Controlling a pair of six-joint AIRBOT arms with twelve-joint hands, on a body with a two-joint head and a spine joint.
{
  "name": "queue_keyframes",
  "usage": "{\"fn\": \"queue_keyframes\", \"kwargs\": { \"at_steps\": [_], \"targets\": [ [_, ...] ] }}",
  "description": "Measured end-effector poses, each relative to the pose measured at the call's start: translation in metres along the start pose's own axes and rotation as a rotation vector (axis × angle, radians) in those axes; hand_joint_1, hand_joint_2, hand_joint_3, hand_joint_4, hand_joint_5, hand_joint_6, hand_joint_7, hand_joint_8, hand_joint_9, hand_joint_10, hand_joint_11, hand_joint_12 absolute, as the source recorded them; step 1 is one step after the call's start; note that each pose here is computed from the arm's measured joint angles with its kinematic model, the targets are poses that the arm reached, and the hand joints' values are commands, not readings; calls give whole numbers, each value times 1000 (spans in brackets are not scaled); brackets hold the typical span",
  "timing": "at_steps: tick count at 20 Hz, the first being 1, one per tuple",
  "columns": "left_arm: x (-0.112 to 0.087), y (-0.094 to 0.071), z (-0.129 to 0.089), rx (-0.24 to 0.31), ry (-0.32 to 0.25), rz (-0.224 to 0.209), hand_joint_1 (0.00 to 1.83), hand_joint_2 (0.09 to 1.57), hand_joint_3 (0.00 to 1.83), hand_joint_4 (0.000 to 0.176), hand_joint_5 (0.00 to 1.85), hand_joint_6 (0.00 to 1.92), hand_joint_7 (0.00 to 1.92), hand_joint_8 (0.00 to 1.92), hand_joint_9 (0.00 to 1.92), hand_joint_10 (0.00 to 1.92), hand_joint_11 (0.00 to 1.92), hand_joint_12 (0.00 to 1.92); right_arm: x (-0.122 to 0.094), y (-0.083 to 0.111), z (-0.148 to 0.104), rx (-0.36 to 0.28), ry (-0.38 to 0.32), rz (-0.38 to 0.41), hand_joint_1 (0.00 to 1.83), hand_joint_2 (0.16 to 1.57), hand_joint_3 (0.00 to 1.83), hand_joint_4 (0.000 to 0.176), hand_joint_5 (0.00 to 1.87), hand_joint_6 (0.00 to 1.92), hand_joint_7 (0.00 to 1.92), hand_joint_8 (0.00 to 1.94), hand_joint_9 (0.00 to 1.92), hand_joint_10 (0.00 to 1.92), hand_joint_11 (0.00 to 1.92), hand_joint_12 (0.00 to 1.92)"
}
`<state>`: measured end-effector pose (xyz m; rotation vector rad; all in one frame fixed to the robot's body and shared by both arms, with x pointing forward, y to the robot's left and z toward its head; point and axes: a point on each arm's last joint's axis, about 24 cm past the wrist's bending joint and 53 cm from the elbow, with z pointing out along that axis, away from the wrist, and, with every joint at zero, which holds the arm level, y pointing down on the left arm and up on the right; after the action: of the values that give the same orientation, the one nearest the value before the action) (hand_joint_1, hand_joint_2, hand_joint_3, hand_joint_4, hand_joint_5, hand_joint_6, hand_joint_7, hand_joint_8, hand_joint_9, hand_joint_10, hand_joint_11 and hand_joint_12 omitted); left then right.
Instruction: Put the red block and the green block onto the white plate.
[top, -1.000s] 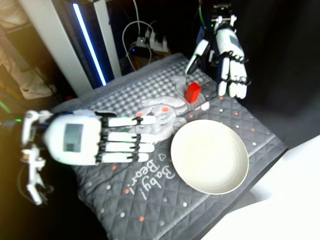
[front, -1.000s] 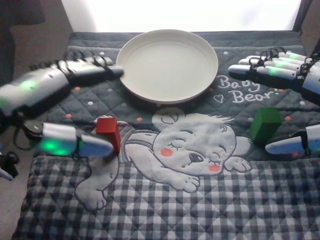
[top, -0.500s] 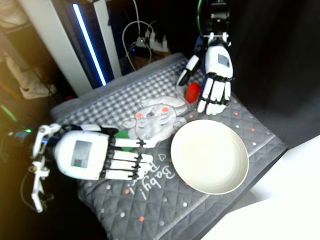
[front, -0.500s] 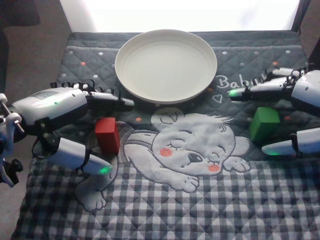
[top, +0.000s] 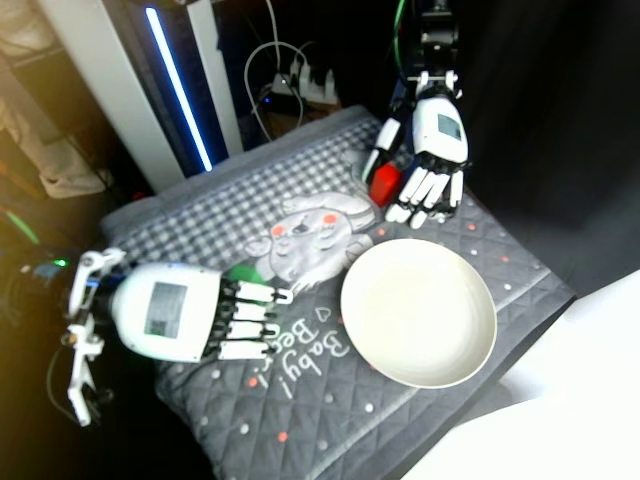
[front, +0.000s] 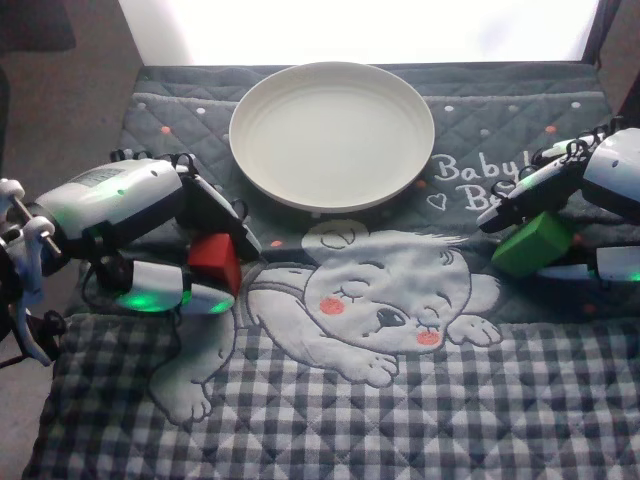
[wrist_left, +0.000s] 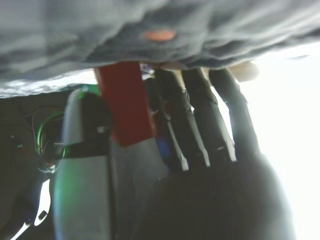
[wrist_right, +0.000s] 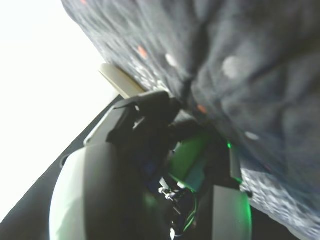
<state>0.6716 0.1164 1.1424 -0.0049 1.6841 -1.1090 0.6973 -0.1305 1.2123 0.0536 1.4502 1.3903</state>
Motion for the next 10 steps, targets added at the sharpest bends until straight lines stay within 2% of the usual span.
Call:
{"fn": "queue_keyframes", "kwargs": {
  "at_steps": [1, 2, 3, 4, 5, 6, 7, 8, 9, 10],
  "targets": [
    [0, 0, 0, -1, 1, -3, 1275, 1075, 0, 0, 1242, 292, 995, 1211, 786, 1277, 514, 1684, 1, -1, 0, 2, 5, -2, 1292, 1067, 0, 0, 1027, 656, 1082, 861, 932, 1021, 667, 1560],
    [1, 0, 0, -1, 2, -2, 1277, 1069, 0, 0, 1249, 299, 1009, 1176, 778, 1239, 528, 1647, 2, -2, 0, 7, 9, 0, 1263, 1076, 0, 0, 1020, 733, 1114, 905, 895, 811, 516, 1404],
    [1, 1, 0, -3, 2, -4, 1279, 1062, 0, 0, 1254, 300, 1030, 1136, 795, 1167, 547, 1587, 2, -1, 0, 7, 6, 6, 1253, 1071, 0, 0, 1099, 630, 1078, 986, 881, 802, 446, 1433],
    [1, 2, -1, -6, 0, -7, 1284, 1055, 0, 0, 1253, 297, 1058, 1096, 824, 1125, 535, 1577, 2, 0, 0, 0, 4, 5, 1179, 1043, 0, 0, 1155, 660, 917, 1119, 729, 1291, 418, 1729],
    [1, 3, -1, -7, -3, -10, 1285, 1060, 0, 0, 1249, 285, 1049, 1115, 814, 1115, 490, 1617, 2, 1, 0, -1, 4, 5, 1160, 1031, 0, 0, 1182, 643, 803, 1397, 609, 1664, 407, 1883],
    [0, 3, -2, -6, -6, -13, 1285, 1061, 0, 0, 1246, 282, 1047, 1120, 809, 1112, 497, 1631, 3, -1, 0, 5, 8, 6, 1157, 1033, 1, 0, 1172, 665, 839, 1270, 623, 1514, 335, 1799],
    [0, 4, -3, -10, -10, -19, 1286, 1063, 0, 0, 1235, 290, 1049, 1120, 821, 1098, 525, 1618, 3, -2, 0, 9, 10, 4, 1155, 1035, 0, 0, 1170, 669, 855, 1271, 618, 1541, 316, 1849],
    [0, 5, -3, -10, -12, -22, 1285, 1062, 0, 0, 1239, 289, 1048, 1121, 829, 1092, 517, 1641, 3, -2, 0, 11, 11, 4, 1148, 1031, 0, 0, 1180, 656, 805, 1446, 580, 1712, 345, 1907],
    [0, 5, -4, -10, -14, -25, 1285, 1063, 0, 0, 1243, 276, 1044, 1130, 839, 1088, 545, 1630, 4, -3, 0, 13, 11, 4, 1144, 1030, 0, 0, 1181, 656, 798, 1539, 621, 1794, 491, 1918],
    [0, 5, -4, -10, -14, -24, 1286, 1063, 0, 0, 1266, 220, 1040, 1144, 857, 1100, 587, 1625, 3, -3, 0, 13, 11, 4, 1127, 1024, 0, 23, 1193, 643, 859, 1494, 721, 1751, 640, 1920]
  ]
}}
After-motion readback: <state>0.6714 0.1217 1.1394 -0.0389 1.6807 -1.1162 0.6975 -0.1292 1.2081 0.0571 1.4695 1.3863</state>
